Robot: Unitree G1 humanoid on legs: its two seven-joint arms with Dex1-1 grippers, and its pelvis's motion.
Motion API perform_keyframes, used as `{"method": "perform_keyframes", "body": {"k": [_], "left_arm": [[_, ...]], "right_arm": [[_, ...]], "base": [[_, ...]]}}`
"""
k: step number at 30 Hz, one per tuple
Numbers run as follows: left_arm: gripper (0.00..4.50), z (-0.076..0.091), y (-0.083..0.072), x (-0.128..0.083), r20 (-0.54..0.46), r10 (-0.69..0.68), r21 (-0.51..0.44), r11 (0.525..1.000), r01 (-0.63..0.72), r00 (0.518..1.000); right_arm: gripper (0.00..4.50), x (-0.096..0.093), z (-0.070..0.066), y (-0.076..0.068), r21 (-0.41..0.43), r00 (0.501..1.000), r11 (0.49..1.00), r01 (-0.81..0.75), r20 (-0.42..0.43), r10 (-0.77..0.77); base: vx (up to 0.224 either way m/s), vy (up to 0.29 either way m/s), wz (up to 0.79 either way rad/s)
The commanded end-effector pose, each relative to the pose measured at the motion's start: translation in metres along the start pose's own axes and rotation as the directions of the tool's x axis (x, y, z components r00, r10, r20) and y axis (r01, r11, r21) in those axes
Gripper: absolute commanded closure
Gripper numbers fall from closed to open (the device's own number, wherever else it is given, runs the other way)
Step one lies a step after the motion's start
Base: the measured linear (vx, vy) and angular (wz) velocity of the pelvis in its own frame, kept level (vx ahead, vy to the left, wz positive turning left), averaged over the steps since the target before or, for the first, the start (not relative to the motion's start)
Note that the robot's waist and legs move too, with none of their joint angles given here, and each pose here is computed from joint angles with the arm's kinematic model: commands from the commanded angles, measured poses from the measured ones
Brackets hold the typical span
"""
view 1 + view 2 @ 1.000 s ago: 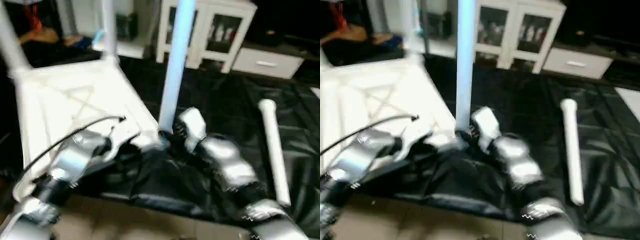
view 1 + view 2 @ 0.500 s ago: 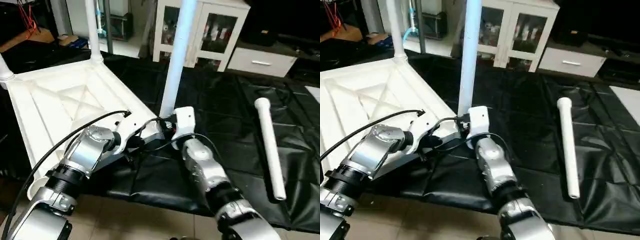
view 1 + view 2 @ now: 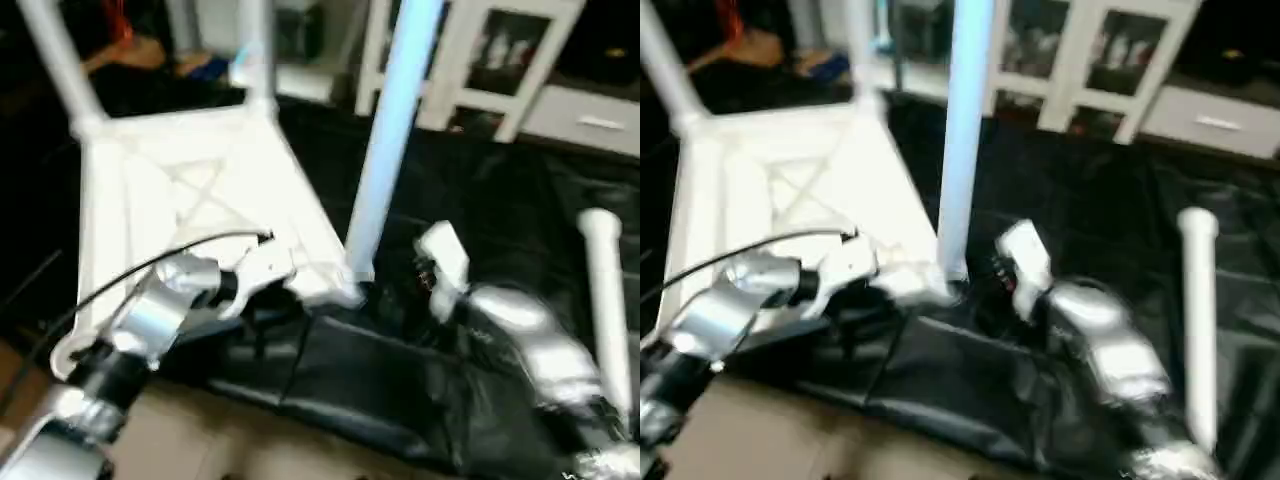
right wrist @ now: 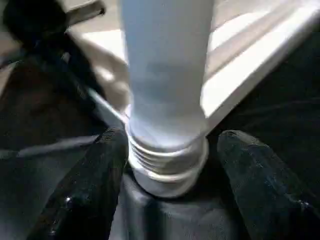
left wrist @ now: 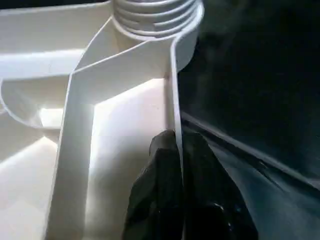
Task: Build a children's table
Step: Rotate leg to tighten
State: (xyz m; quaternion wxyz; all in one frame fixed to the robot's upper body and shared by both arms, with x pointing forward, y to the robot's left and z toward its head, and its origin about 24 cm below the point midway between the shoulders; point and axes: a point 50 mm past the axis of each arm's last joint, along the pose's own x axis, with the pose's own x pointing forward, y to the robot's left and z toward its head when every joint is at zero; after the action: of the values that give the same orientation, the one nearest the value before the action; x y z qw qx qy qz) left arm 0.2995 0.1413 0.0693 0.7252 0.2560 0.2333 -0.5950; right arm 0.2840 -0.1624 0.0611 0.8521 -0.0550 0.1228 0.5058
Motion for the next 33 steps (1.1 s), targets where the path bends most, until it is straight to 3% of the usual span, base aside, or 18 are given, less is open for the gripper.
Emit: {"method": "perform_keyframes", "body": {"k": [1,9,24,33], "left_arm": [[4.50,-0.001,-0.019,0.020,-0.017,-0.157,0.020,0.987,0.157,0.988],[4.50,0.006,-0.028,0.020,-0.004,-0.259,0.060,0.964,0.258,0.966],[4.50,0.003,-0.024,0.016,-0.019,-0.244,0.067,0.967,0.244,0.970],[4.50,0.002,-0.022,0.016,-0.023,-0.239,0.068,0.968,0.240,0.971]], "right_arm": [[1.38,0.002,0.009,0.005,-0.032,0.997,0.997,-0.069,0.030,0.070],[1.38,-0.006,0.019,0.015,-0.045,0.970,0.969,-0.245,-0.007,0.245],[1.38,-0.021,0.017,0.005,-0.074,0.940,0.943,-0.324,-0.138,0.312],[1.67,-0.013,0.013,0.007,-0.072,0.932,0.936,-0.344,-0.143,0.332]], "base": [[0.059,0.007,0.03],[0.000,0.000,0.00],[0.000,0.000,0.00],[0.000,0.000,0.00]]}}
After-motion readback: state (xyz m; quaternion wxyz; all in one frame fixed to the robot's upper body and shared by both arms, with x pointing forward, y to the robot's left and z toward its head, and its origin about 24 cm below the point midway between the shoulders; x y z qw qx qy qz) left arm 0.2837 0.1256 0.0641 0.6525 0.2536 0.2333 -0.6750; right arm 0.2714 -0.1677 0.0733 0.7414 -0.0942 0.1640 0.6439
